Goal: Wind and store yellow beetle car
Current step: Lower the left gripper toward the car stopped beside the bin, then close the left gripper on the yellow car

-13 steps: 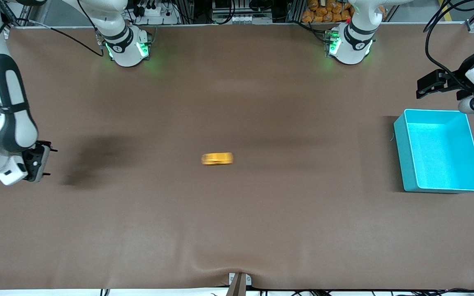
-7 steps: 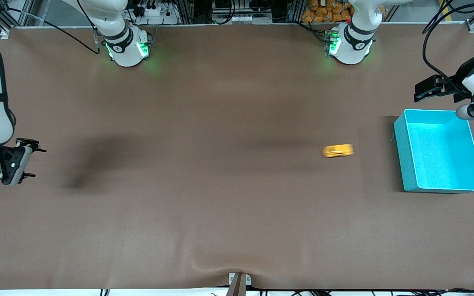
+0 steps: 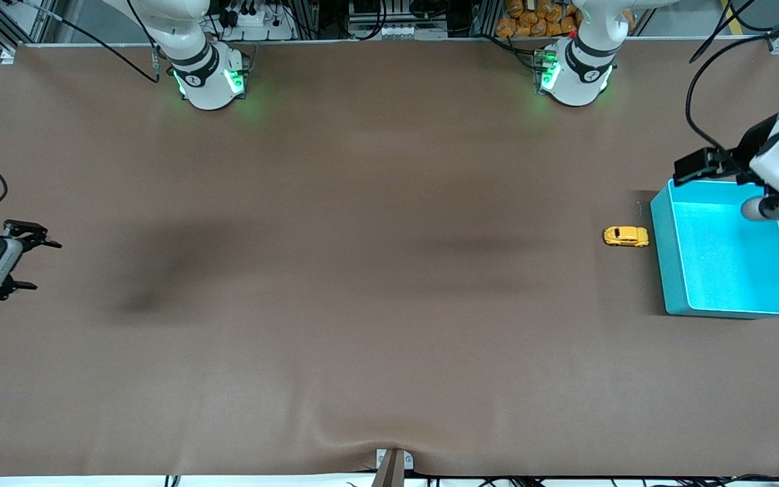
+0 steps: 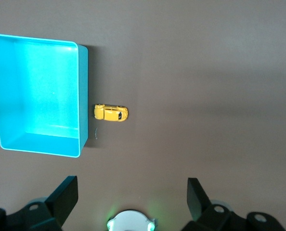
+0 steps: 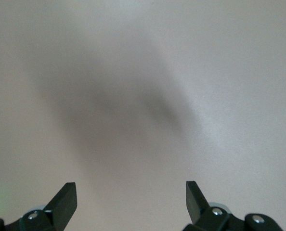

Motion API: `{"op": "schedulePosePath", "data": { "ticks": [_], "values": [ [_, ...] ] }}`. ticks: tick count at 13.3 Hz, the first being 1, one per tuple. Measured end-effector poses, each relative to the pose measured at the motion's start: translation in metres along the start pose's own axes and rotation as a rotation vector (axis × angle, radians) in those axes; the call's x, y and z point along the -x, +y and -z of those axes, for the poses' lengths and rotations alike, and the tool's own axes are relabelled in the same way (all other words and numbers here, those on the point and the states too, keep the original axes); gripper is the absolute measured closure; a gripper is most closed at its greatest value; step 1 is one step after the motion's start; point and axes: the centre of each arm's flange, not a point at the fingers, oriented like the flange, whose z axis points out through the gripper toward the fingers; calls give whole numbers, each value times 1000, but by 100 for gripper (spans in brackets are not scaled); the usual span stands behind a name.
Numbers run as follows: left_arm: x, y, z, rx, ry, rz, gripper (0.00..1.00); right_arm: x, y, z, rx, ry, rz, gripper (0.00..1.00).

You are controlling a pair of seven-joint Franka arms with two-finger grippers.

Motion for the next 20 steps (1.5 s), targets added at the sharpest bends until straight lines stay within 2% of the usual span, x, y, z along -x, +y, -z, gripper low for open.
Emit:
{"op": "schedulePosePath", "data": {
  "ticks": [3, 5, 7, 11, 15, 18, 20],
  "values": [
    [-30, -1, -32, -37, 6, 182, 0, -34, -15, 43, 51, 22, -127, 0],
    [-52, -1, -73, -97, -15, 316, 0, -69, -45, 74, 43, 22, -258, 0],
    [-73, 2, -127, -148, -5, 442, 0, -100, -75, 99, 39, 21, -391, 0],
    [-89, -11, -213, -147, 33, 646, 0, -146, -120, 123, 25, 5, -645, 0],
    [-81, -27, -270, -147, 18, 820, 0, -152, -146, 152, 51, 22, -790, 0],
    [-66, -32, -312, -169, -18, 924, 0, -145, -155, 175, 136, 51, -844, 0],
    [-58, -42, -329, -186, -42, 1000, 0, -141, -164, 175, 167, 78, -853, 0]
  ]
}}
